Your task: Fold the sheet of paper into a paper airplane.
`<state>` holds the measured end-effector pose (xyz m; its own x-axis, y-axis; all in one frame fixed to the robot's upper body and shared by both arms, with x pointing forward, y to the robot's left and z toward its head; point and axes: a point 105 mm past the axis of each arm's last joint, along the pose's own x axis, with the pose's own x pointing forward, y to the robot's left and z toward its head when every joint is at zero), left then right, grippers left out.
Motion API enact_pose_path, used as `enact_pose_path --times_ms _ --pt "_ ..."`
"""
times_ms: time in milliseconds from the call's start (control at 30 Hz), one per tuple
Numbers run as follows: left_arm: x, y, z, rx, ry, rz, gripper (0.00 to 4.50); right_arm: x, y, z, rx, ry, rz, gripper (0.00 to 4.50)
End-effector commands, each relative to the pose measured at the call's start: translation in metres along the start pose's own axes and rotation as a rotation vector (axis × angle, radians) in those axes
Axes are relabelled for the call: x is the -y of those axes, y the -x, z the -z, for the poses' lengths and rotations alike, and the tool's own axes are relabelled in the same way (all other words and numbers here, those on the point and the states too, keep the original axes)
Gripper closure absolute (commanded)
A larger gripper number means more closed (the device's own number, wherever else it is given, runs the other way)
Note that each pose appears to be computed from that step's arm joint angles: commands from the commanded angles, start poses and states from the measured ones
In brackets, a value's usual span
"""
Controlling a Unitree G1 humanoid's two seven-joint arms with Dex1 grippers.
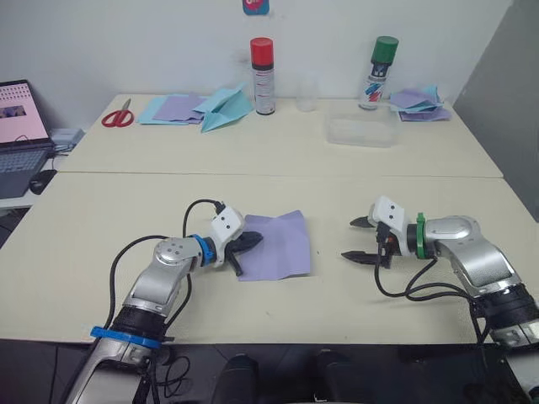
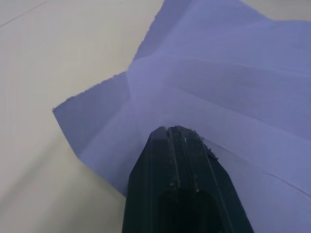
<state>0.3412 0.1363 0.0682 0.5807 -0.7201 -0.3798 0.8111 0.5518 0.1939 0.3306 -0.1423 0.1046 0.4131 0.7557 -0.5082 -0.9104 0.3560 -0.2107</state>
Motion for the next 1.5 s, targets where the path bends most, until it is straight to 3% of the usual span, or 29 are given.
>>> enact_pose_path --times_ms 33,200,400,533,767,900,1133,1233,1500 --pt "0.008 -0.003 0.029 -0.101 0.028 0.020 4.50 -0.003 -0.010 -0.009 0.033 0.055 -0.031 0.63" --pt "0.007 -0.001 0.031 -0.102 0.034 0.013 4.50 -0.006 -0.028 -0.011 0.037 0.116 -0.043 2.43" --pt "0.011 0.000 0.035 -0.117 0.045 0.030 4.50 -0.019 -0.054 -0.023 0.105 0.057 -0.088 4.47" --pt "0.014 0.000 0.040 -0.142 0.047 0.047 4.50 -0.024 -0.067 -0.031 0.172 -0.040 -0.092 4.47" --pt "0.015 0.000 0.042 -0.153 0.050 0.063 4.50 -0.037 -0.065 -0.080 0.417 -0.188 -0.159 4.47" --pt "0.016 0.001 0.043 -0.156 0.051 0.068 4.50 -0.045 -0.073 -0.089 0.426 -0.175 -0.162 4.47" --pt "0.014 0.005 0.046 -0.173 0.050 0.062 4.50 -0.053 -0.103 -0.078 0.356 -0.111 -0.114 4.47" --pt "0.014 0.008 0.047 -0.180 0.051 0.064 4.50 -0.045 -0.107 -0.089 0.424 -0.158 -0.062 4.47" --pt "0.013 0.015 0.052 -0.199 0.054 0.051 4.50 -0.045 -0.056 -0.097 0.448 -0.062 -0.166 4.47"
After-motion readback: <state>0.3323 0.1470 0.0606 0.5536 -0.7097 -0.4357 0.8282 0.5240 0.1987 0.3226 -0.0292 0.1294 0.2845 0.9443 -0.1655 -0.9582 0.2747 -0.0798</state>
